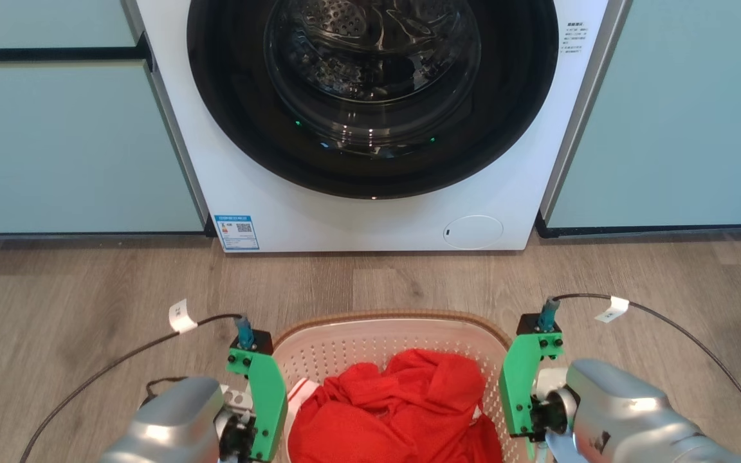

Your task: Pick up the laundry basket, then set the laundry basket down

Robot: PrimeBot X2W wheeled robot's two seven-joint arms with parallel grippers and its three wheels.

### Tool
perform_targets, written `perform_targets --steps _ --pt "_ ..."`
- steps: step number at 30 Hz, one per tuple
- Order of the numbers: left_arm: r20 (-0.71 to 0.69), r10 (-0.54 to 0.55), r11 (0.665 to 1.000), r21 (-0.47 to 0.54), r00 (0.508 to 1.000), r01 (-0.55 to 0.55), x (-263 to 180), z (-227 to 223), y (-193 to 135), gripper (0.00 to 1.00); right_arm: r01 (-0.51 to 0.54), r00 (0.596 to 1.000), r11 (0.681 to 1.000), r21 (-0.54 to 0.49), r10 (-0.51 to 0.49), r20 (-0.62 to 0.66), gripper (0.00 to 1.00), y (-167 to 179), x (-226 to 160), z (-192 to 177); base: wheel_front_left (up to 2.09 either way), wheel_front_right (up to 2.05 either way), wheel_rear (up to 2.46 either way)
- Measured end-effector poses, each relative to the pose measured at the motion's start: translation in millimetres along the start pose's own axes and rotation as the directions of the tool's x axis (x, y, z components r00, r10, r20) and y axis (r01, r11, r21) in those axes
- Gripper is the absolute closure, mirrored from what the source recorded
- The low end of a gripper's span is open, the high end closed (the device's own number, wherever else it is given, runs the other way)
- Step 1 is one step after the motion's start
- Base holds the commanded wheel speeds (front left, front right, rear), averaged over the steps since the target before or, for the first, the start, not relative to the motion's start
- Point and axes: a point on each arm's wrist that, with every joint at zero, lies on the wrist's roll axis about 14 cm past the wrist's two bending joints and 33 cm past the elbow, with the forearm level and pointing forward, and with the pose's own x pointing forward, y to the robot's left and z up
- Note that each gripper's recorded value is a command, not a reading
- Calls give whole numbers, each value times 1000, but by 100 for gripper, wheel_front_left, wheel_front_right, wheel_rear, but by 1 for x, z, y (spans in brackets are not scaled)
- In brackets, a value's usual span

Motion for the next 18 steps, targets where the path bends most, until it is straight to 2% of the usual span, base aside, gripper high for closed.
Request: perform_targets --steps 18 --pt "-2 1 1000 -8 1000 -1 0 -1 1 100 -6 1000 1000 9 6 1 100 1 1 -1 0 0 0"
